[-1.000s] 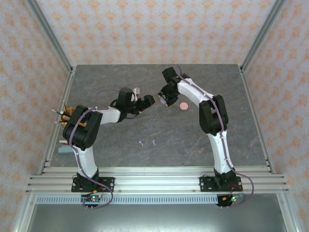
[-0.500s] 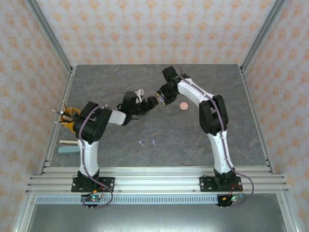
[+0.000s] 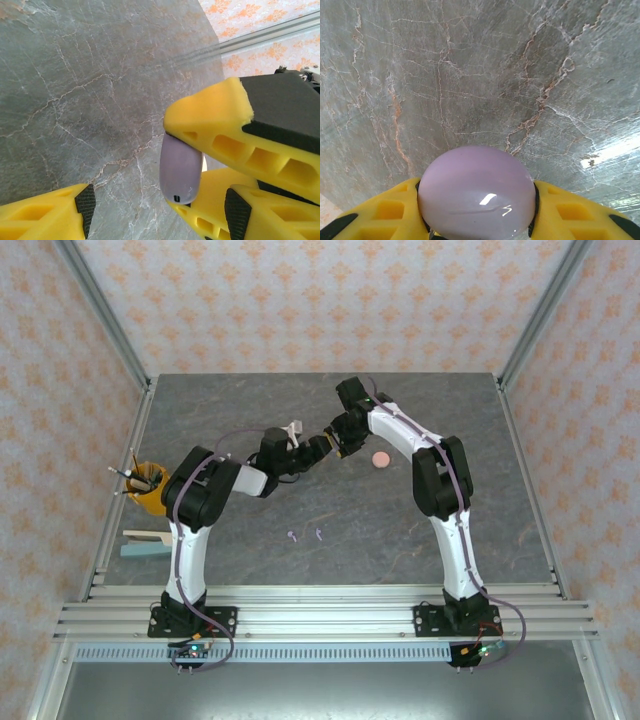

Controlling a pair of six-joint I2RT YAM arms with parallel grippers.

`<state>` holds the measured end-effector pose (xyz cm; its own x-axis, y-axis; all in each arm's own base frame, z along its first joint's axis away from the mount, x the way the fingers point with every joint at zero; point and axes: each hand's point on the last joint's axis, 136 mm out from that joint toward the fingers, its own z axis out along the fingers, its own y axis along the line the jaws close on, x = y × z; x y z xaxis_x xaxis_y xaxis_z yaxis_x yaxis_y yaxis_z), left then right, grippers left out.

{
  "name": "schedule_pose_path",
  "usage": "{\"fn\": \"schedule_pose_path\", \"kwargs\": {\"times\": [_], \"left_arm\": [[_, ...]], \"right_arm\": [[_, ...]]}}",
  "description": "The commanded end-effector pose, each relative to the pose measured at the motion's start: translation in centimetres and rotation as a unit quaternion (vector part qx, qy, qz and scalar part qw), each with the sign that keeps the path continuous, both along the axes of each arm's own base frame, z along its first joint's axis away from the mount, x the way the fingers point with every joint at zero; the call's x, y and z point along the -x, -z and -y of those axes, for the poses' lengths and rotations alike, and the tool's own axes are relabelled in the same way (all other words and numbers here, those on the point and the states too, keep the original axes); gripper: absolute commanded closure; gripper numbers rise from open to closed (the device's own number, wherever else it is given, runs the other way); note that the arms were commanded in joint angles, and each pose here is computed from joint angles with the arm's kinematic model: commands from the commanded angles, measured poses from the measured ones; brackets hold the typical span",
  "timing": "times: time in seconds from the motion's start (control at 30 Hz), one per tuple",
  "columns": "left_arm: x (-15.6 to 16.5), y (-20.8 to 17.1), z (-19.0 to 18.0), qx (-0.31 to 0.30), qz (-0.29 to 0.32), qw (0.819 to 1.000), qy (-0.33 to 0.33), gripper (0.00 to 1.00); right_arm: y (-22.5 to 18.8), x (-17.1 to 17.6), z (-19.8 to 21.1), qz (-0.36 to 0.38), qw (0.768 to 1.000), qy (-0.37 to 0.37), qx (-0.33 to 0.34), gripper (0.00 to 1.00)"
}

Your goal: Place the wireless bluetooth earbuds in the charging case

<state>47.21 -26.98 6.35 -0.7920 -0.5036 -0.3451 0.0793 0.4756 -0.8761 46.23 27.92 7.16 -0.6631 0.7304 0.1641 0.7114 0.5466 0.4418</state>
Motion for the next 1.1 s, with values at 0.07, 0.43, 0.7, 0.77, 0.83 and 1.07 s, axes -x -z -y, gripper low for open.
{"fn": "schedule_pose_path", "kwargs": {"times": [0.07,0.43,0.7,0.77,0.83,1.07], "left_arm": [[-1.2,-0.5,0.6,0.008,0.018,1.000,-0.012,0.31],[-2.4,-0.7,1.1,0.023,0.026,0.999,-0.019,0.37],[-3.1,-0.9,1.1,0.033,0.032,0.998,-0.031,0.44],[-3.2,-1.0,1.1,0.036,0.034,0.998,-0.035,0.47],[-3.5,-1.1,1.1,0.038,0.036,0.998,-0.039,0.50],[-4.0,-1.9,1.2,0.041,0.046,0.997,-0.040,0.60]], "right_arm": [[-1.8,0.0,-0.1,0.012,1.000,0.007,-0.017,0.56],[-1.7,0.2,-0.4,0.005,1.000,0.010,-0.028,0.56],[-1.6,0.6,-0.7,-0.001,0.999,0.015,-0.040,0.57],[-1.6,0.7,-0.8,-0.002,0.999,0.014,-0.039,0.57],[-1.6,0.8,-0.8,-0.002,0.999,0.014,-0.038,0.57],[-1.4,1.4,-0.6,-0.007,0.999,0.012,-0.035,0.57]]}}
